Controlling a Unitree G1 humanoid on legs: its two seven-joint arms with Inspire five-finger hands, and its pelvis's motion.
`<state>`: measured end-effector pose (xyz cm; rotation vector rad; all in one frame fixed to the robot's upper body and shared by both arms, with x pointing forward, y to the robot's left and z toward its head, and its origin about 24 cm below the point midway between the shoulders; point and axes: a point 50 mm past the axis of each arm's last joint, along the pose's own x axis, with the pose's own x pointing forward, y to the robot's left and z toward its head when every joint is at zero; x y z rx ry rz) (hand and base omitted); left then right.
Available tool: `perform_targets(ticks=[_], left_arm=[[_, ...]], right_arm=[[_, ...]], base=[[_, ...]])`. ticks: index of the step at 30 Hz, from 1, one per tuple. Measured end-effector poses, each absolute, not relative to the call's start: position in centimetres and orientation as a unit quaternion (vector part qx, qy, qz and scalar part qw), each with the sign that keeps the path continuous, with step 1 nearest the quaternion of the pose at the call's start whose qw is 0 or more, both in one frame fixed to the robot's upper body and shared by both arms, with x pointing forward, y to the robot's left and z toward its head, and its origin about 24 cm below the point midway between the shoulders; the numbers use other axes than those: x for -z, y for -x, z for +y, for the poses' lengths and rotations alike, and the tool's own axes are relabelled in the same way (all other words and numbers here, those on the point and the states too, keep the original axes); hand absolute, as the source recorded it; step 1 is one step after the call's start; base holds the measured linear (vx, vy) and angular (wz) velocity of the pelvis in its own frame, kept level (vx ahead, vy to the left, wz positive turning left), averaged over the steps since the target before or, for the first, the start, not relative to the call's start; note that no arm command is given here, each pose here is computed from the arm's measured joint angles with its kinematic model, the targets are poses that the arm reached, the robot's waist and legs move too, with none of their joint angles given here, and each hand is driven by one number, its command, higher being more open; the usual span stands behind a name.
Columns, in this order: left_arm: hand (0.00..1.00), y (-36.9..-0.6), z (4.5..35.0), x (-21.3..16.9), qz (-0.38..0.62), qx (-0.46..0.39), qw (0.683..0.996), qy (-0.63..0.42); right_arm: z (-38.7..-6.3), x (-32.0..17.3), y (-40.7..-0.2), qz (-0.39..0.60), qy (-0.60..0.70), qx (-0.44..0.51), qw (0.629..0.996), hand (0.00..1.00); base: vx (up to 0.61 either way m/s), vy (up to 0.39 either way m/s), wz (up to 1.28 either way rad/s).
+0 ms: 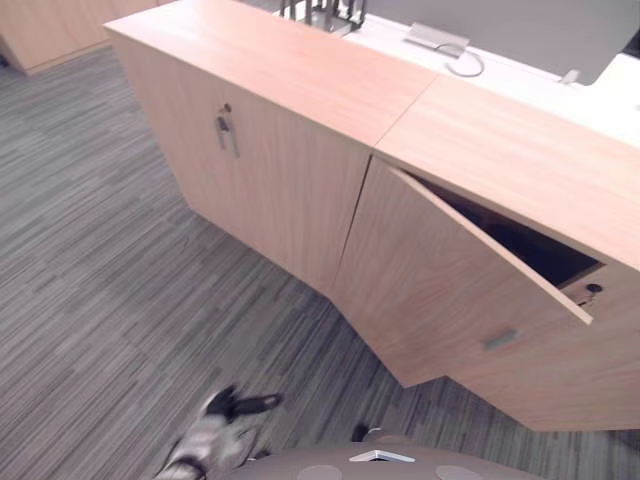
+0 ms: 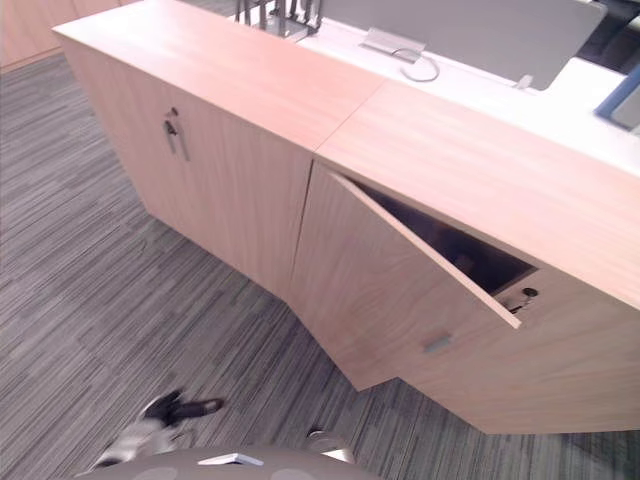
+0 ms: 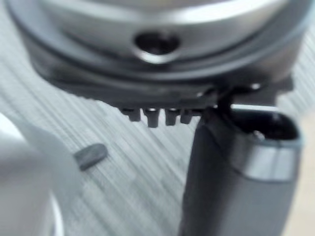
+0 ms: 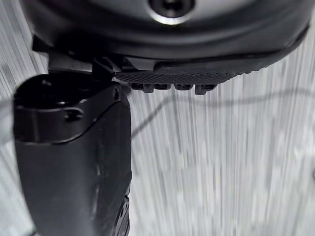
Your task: Walk over to the cabinet, pick up the folder, carry it to the office cabinet, place the folder inside the office cabinet, then close the office cabinet door
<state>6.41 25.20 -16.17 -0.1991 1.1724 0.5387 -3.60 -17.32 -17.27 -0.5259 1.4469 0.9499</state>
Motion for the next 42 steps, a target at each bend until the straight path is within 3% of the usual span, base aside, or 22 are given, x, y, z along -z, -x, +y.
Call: perform_targets(ticks=[4,6,8,10,12,17,24,25,27,29,34,42], left_arm=[[1.00,-1.6,26.2,16.2,0.515,-0.395,0.734,0.198],[1.00,1.1,24.1,16.7,0.487,-0.468,0.679,0.288],[1.00,1.4,21.5,17.2,0.474,-0.486,0.647,0.349],[1.00,0.8,19.2,17.5,0.461,-0.486,0.629,0.393],[1.00,0.4,18.2,17.5,0.453,-0.482,0.624,0.415],[1.00,-2.2,20.3,16.9,0.390,-0.476,0.666,0.420],[1.00,-7.3,19.3,16.4,0.388,-0.396,0.722,0.414],[1.00,-8.2,19.1,16.1,0.384,-0.382,0.735,0.408],[1.00,-10.7,18.7,15.2,0.380,-0.337,0.789,0.346],[1.00,-11.4,18.0,15.0,0.385,-0.318,0.812,0.303],[1.00,-10.5,18.5,15.2,0.396,-0.336,0.803,0.292],[1.00,-6.0,21.5,16.0,0.473,-0.245,0.832,0.154]], right_arm=[[-20.0,17.2,0.7,0.612,0.279,-0.341,0.657,1.00],[-21.1,17.1,-0.6,0.610,0.289,-0.305,0.672,1.00],[-21.8,17.1,-1.9,0.616,0.295,-0.274,0.678,1.00],[-22.0,16.9,-4.4,0.599,0.311,-0.247,0.695,1.00],[-22.3,16.9,-4.4,0.604,0.315,-0.237,0.693,1.00],[-21.0,17.3,-2.6,0.626,0.260,-0.174,0.714,1.00],[-21.2,17.4,1.0,0.681,0.120,-0.007,0.722,1.00],[-21.1,17.5,1.5,0.689,0.096,0.018,0.719,1.00],[-20.8,17.5,2.7,0.702,0.029,0.094,0.706,1.00],[-20.5,17.5,3.7,0.705,-0.017,0.156,0.692,1.00],[-20.1,17.6,4.7,0.706,-0.067,0.223,0.669,1.00],[-19.0,17.7,4.3,0.707,-0.066,0.210,0.672,1.00]], base=[[0.04,-0.057,-0.34],[0.06,0.065,-0.75],[0.07,0.113,-0.70],[0.03,0.219,-0.75],[0.03,0.186,-0.55],[0.16,0.137,-0.32],[0.13,0.047,-0.14],[0.08,-0.007,-0.08],[0.02,-0.021,0.14],[-0.04,-0.010,0.19],[-0.10,0.012,0.03],[-0.20,-0.047,-0.18]])
